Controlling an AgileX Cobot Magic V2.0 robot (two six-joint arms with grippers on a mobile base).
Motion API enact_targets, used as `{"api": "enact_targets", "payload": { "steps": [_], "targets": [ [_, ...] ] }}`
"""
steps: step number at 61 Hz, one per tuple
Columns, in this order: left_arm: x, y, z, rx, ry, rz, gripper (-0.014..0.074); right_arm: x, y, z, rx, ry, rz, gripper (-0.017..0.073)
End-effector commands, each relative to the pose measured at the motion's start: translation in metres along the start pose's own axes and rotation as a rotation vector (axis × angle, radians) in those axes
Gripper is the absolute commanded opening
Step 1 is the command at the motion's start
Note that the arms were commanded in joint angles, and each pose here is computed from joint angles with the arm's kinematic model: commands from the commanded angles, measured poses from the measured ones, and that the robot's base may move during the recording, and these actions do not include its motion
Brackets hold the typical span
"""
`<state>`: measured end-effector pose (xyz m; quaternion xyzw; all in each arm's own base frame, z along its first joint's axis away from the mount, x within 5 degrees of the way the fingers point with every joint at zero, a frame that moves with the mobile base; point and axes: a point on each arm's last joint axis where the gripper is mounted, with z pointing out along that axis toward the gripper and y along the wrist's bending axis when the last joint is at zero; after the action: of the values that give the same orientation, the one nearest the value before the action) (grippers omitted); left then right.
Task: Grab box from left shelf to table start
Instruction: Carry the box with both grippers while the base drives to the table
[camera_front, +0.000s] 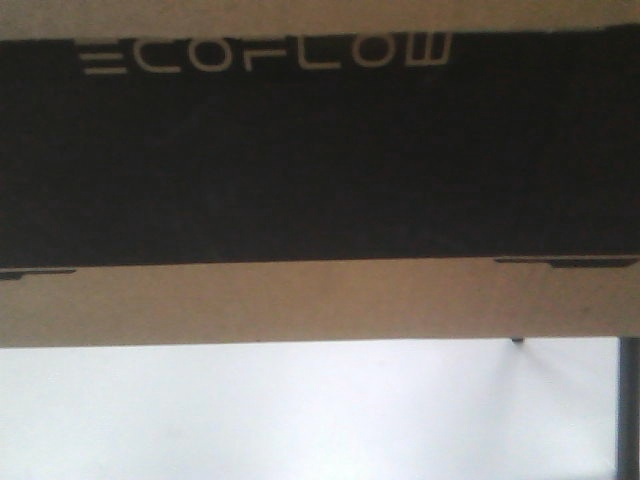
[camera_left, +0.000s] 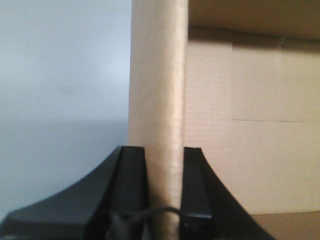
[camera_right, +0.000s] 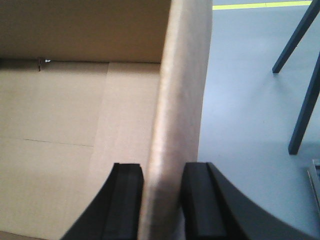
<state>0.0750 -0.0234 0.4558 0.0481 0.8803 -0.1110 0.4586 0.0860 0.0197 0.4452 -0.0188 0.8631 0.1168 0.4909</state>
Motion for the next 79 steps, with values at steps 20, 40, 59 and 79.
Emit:
{"api": "enact_targets", "payload": {
  "steps": [20,40,59,79],
  "targets": [
    [-0.0197,-0.0043,-0.0152,0.082,-0.204,-0.021,-0.0087,-0.0174,-0.0015,-0.0063,0.037,-0.151,-0.039,0.0018],
    [-0.0216,-0.0029,-0.0155,0.066,-0.226,-0.011,-0.0087,-0.0175,-0.0016,-0.0058,0.037,-0.148,-0.039,0.0018],
    [-0.023,-0.0018,-0.0158,0.053,-0.241,-0.003,-0.0087,-0.0175,-0.0016,-0.0058,0.037,-0.148,-0.039,0.0018],
    [-0.0258,-0.0032,-0.0166,0.07,-0.274,-0.003,-0.0087,-0.0174,-0.0016,-0.0058,0.037,-0.148,-0.039,0.0018]
  ]
}}
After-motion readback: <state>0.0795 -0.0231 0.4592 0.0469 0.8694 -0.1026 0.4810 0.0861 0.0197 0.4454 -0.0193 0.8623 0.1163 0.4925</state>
